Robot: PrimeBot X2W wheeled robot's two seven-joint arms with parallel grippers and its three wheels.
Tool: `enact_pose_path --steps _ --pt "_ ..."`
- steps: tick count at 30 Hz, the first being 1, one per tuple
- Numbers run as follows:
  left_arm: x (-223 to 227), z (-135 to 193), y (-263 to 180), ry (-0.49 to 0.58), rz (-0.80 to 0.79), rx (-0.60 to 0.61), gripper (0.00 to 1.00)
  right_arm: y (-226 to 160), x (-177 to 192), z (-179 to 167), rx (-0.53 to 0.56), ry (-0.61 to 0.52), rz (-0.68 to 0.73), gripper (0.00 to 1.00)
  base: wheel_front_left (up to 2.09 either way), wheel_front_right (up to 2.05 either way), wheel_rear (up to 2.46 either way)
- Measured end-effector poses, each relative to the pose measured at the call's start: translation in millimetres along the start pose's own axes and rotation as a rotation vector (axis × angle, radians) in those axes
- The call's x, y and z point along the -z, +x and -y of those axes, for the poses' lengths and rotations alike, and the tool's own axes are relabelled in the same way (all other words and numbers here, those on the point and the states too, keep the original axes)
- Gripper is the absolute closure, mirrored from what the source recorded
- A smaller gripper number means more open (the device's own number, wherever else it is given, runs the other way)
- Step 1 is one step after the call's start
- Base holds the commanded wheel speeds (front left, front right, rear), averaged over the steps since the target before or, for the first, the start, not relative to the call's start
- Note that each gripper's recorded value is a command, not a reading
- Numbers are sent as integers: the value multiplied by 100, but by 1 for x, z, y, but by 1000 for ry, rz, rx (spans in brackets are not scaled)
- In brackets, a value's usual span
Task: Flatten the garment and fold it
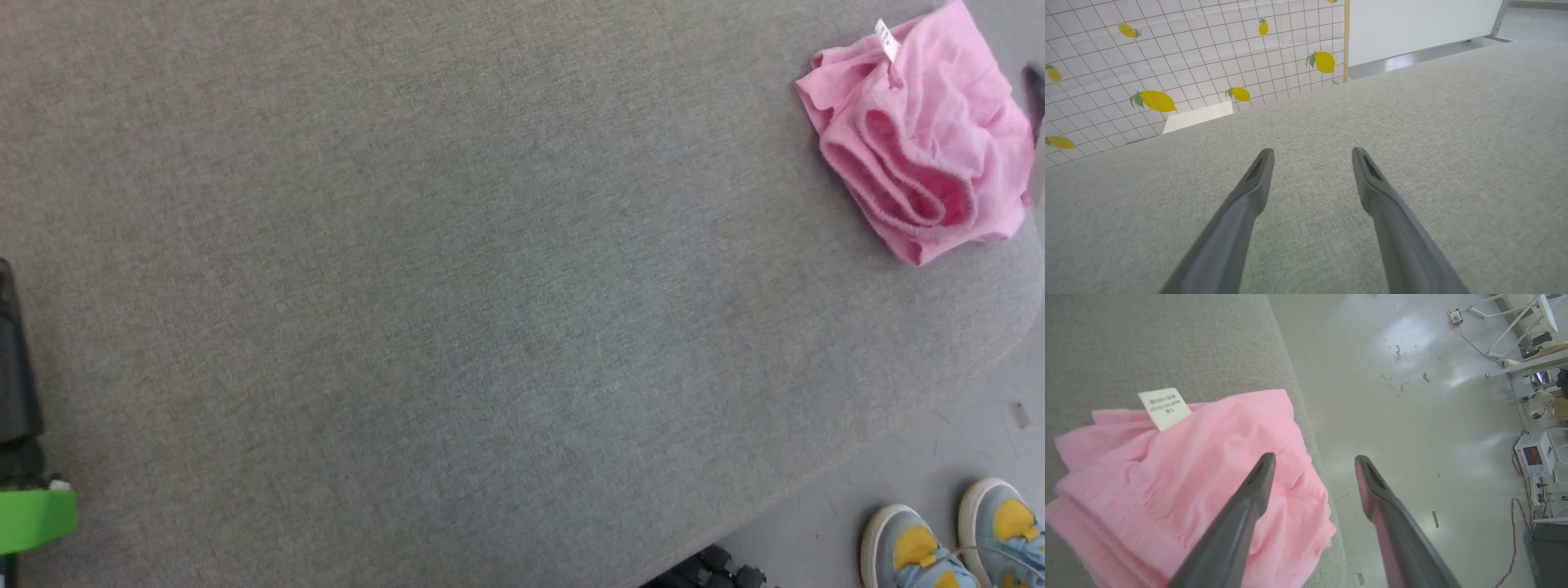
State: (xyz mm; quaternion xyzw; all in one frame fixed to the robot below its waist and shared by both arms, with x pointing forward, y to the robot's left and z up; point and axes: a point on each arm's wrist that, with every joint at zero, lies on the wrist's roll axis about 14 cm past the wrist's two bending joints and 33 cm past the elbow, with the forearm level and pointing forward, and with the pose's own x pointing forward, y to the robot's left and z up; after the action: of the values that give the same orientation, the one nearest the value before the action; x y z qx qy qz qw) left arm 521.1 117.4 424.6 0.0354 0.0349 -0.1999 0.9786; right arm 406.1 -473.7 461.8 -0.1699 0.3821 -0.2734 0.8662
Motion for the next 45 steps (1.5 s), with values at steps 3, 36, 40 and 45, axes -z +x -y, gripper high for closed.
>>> enact_pose_path --steps 3,36,40,45 --pt "2 7 -4 -41 5 -9 0 -16 -44 4 -1 10 176 0 0 0 0" --pt "-105 -46 -157 -114 253 -455 0 -244 -112 -196 -734 522 1001 0 0 0 0" --pt "-108 -53 -175 -115 267 -499 0 -247 -98 -208 -764 527 979 0 0 0 0" --pt "-103 -57 -191 -118 259 -538 0 -247 -84 -212 -767 531 964 0 0 0 0"
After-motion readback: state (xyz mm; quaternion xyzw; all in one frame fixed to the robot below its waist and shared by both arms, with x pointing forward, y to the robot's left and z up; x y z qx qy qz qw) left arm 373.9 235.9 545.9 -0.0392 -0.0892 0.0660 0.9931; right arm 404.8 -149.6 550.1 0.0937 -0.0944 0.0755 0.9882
